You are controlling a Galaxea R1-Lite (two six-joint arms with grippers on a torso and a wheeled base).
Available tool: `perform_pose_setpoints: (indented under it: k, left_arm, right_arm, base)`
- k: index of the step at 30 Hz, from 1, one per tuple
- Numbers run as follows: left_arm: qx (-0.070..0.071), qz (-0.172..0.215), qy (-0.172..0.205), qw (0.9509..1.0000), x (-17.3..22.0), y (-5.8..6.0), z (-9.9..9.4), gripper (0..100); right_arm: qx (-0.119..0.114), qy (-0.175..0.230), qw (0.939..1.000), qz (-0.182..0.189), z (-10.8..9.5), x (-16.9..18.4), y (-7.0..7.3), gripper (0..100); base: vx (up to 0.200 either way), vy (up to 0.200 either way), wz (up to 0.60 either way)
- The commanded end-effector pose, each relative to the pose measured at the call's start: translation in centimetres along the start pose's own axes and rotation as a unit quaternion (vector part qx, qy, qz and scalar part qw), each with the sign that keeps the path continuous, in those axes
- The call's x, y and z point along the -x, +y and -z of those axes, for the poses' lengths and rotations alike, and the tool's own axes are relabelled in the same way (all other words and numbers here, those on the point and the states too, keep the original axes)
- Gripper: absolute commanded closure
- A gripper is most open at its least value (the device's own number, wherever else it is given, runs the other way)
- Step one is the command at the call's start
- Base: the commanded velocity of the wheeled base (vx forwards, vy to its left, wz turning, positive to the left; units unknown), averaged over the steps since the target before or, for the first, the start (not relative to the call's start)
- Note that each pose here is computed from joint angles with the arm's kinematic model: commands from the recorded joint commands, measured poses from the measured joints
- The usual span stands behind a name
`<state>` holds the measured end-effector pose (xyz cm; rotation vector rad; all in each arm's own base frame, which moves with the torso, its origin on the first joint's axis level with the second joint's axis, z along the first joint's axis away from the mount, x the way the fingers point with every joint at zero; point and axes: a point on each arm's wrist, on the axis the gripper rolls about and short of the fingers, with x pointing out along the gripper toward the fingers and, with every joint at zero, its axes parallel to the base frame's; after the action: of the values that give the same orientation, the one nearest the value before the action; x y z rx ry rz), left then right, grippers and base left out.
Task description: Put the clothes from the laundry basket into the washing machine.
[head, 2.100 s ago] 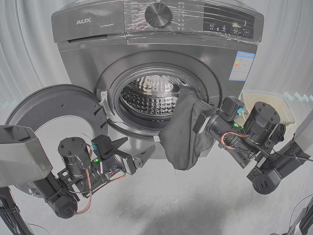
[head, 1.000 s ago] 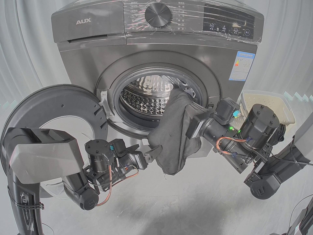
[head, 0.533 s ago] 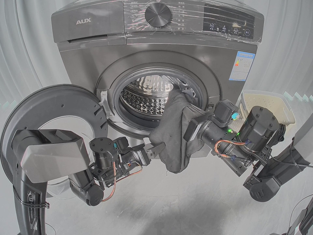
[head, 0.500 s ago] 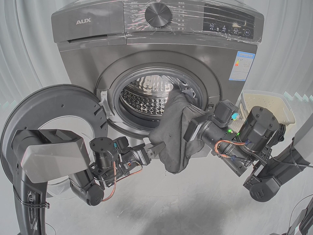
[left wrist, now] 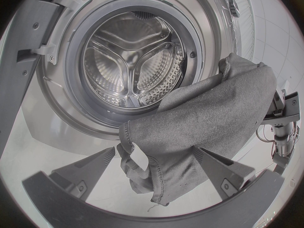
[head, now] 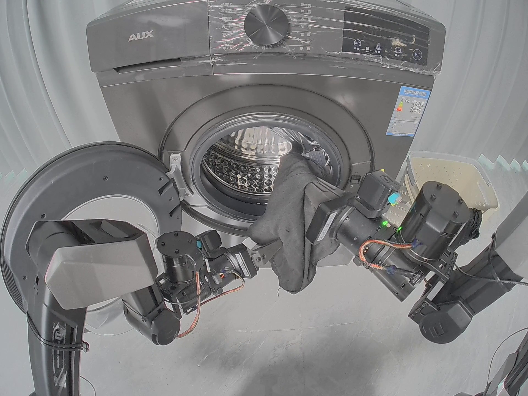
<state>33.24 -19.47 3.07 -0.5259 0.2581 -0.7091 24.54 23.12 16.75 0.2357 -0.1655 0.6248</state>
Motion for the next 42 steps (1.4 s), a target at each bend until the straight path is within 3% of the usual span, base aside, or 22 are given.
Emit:
perform_pose_setpoints:
  k: [1, 6, 8, 9, 18, 23, 30, 32, 36, 42]
  left_arm:
    - [0.0, 0.003, -0.004, 1.0, -0.4, 0.0, 0.0, 0]
    - [-0.002, 0.004, -0.019, 0.9998, -0.9, 0.0, -0.4, 0]
    - [0.003, 0.005, -0.022, 0.9997, -1.0, 0.0, -0.6, 0]
    - [0.008, 0.006, -0.024, 0.9997, -1.1, 0.0, -0.7, 100]
    - [0.009, 0.009, -0.035, 0.9993, -1.5, -0.1, -1.1, 100]
    - [0.007, -0.009, -0.054, 0.9985, -1.2, -0.3, -1.6, 100]
    - [-0.004, -0.001, -0.087, 0.9962, 1.4, -2.7, -4.9, 100]
    - [-0.011, 0.011, -0.115, 0.9933, 3.5, -4.4, -7.4, 100]
    - [-0.017, 0.023, -0.151, 0.9881, 5.8, -5.7, -10.1, 100]
    - [-0.029, 0.034, -0.161, 0.986, 8.4, -7.1, -11.2, 100]
  right_arm:
    - [-0.001, 0.002, 1.0, -0.002, 0.1, 0.0, 0.2, 100]
    - [-0.001, 0.002, 1.0, -0.004, 0.2, 0.0, 0.4, 100]
    - [-0.002, 0.002, 1.0, -0.004, 0.2, 0.0, 0.4, 100]
    - [-0.002, 0.002, 1.0, -0.004, 0.2, 0.0, 0.4, 100]
    - [-0.002, 0.005, 1.0, -0.003, 0.3, 0.2, 0.4, 100]
    - [-0.002, 0.006, 1.0, -0.001, 0.3, 0.3, 0.2, 100]
    - [0.003, 0.01, 0.9997, 0.021, 0.3, 0.3, -1.3, 100]
    - [0.006, 0.023, 0.9994, 0.026, 0.9, 0.7, -1.6, 100]
    - [0.008, 0.038, 0.9988, 0.028, 1.5, 1.2, -1.8, 100]
    - [0.009, 0.051, 0.9982, 0.029, 2.0, 1.6, -1.9, 100]
  base:
    - [0.0, 0.0, 0.0]
    - [0.0, 0.0, 0.0]
    - [0.0, 0.0, 0.0]
    - [0.0, 0.0, 0.0]
    - [0.0, 0.0, 0.0]
    - [0.0, 0.0, 0.0]
    - [0.0, 0.0, 0.0]
    - [0.0, 0.0, 0.0]
    - [0.0, 0.0, 0.0]
    - [0.0, 0.0, 0.0]
